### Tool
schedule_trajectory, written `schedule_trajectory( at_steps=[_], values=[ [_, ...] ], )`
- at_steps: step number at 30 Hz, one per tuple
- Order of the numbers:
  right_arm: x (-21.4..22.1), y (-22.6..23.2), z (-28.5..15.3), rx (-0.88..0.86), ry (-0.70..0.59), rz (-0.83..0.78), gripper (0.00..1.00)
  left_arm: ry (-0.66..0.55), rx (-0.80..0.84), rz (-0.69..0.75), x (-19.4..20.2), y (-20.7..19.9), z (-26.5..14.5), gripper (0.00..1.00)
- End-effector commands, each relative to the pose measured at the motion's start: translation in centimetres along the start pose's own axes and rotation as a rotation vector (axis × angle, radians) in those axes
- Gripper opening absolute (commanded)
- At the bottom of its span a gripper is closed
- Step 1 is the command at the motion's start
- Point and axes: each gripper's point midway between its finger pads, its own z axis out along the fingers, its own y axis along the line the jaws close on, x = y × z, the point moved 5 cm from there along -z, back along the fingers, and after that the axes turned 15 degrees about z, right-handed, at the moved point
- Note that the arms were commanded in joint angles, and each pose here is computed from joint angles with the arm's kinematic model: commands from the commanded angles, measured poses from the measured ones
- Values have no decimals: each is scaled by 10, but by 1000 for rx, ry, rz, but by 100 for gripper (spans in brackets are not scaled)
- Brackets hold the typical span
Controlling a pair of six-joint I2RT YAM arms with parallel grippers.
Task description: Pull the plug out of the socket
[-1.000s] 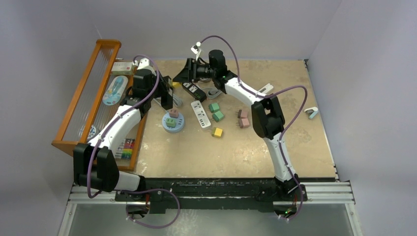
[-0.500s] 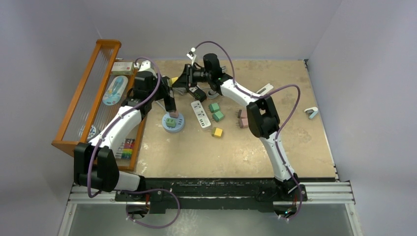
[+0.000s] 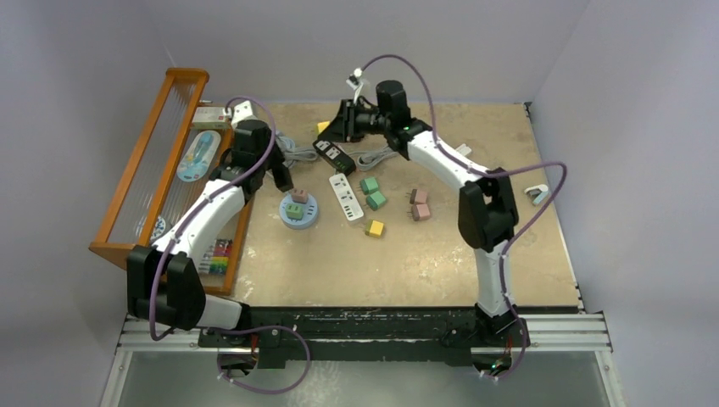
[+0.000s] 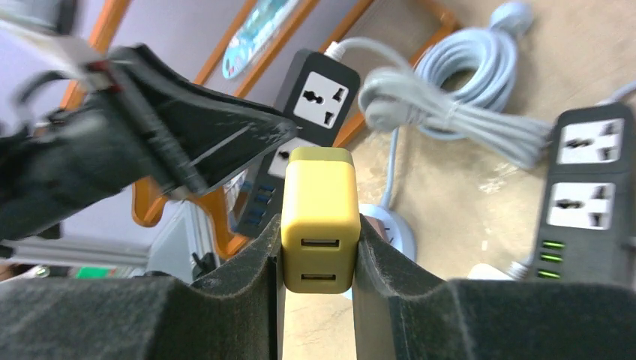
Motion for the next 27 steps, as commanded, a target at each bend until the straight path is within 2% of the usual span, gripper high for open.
schedule_trajectory(
  at_steps=[1, 7, 10, 15, 18, 25, 27],
  values=[
    [-36, 42, -54, 36, -142, -178, 0, -86, -289, -26, -25, 43, 1, 0],
    [-35, 10, -100, -34, -159, -88, 0, -84, -265, -36, -24, 41, 6, 0],
    [-22, -6, -110, 8, -154, -64, 0, -83, -233, -49, -24, 40, 10, 0],
    [42, -55, -122, 157, -12, 26, 0, -67, -176, -55, -29, 41, 21, 0],
    [86, -66, -139, 198, 58, 70, 0, -40, -140, -71, -33, 42, 31, 0],
    [167, -73, -174, 266, 211, 186, 0, 9, -129, -75, -40, 39, 52, 0],
    [185, -72, -177, 263, 229, 228, 0, 11, -120, -75, -42, 37, 55, 6]
  ],
)
